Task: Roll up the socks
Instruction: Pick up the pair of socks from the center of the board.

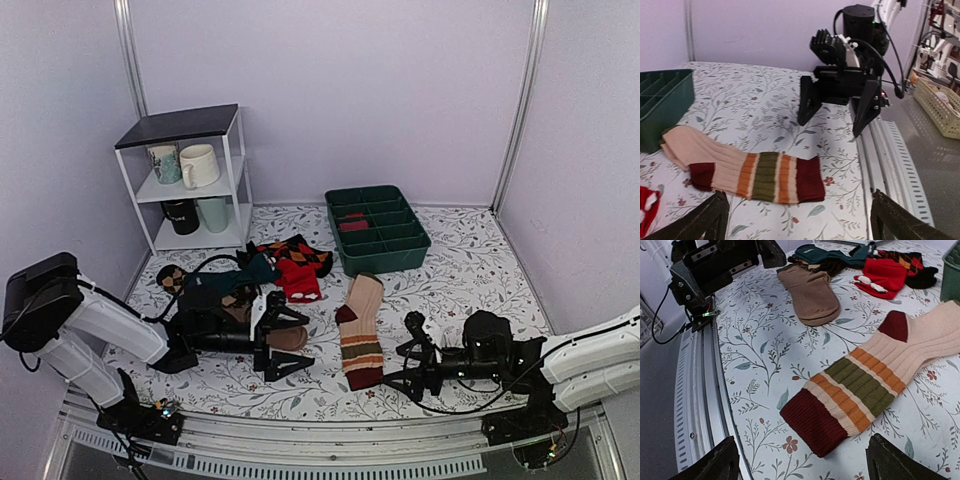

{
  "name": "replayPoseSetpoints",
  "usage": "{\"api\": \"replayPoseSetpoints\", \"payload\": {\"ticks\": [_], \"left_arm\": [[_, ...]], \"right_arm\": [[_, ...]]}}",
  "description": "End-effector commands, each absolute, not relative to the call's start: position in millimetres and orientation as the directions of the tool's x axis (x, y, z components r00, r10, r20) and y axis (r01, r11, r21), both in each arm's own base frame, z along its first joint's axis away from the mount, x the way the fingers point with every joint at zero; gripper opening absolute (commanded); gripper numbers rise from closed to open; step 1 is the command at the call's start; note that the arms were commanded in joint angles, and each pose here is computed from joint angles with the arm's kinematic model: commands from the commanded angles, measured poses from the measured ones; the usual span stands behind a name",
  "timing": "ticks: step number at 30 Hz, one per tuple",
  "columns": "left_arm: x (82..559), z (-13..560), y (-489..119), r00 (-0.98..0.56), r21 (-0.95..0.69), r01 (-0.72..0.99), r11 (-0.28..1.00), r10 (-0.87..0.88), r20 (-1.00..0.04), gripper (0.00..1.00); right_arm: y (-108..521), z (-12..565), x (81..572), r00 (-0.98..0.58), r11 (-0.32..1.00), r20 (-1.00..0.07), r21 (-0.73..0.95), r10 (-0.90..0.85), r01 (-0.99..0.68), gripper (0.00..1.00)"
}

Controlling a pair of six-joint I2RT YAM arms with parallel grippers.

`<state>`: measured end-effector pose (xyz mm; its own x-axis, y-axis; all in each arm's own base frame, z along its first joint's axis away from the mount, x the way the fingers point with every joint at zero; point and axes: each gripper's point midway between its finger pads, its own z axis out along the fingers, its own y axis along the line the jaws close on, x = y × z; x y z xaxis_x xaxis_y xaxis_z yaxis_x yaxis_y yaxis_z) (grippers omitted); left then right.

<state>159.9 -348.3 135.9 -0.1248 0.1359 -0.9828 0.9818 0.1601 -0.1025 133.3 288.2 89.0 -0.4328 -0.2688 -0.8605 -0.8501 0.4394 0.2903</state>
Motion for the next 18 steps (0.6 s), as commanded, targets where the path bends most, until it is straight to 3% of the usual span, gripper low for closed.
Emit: {"api": "replayPoseSetpoints", "payload": {"ticks": [1, 9, 18], "left_arm": [[120.7, 127.7, -378.0, -0.123, -0.126, 0.992, 0.003, 0.221, -0.967, 0.99], [110.4, 115.7, -389.5, -0.183, -0.199, 0.979, -0.041, 0.257, -0.949, 0.97], [110.7, 100.7, -402.5, -0.191, -0.226, 0.971, -0.078, 0.315, -0.93, 0.93]], "right_arm": [[296.6, 89.9, 121.8, -0.313, 0.37, -0.901, 0.192, -0.301, -0.909, 0.89], [314.0, 73.8, 111.7, -0.24, 0.349, -0.891, 0.099, -0.387, -0.932, 0.84], [320.7, 67.6, 131.7, -0.11, 0.409, -0.908, -0.072, -0.404, -0.909, 0.71]]}}
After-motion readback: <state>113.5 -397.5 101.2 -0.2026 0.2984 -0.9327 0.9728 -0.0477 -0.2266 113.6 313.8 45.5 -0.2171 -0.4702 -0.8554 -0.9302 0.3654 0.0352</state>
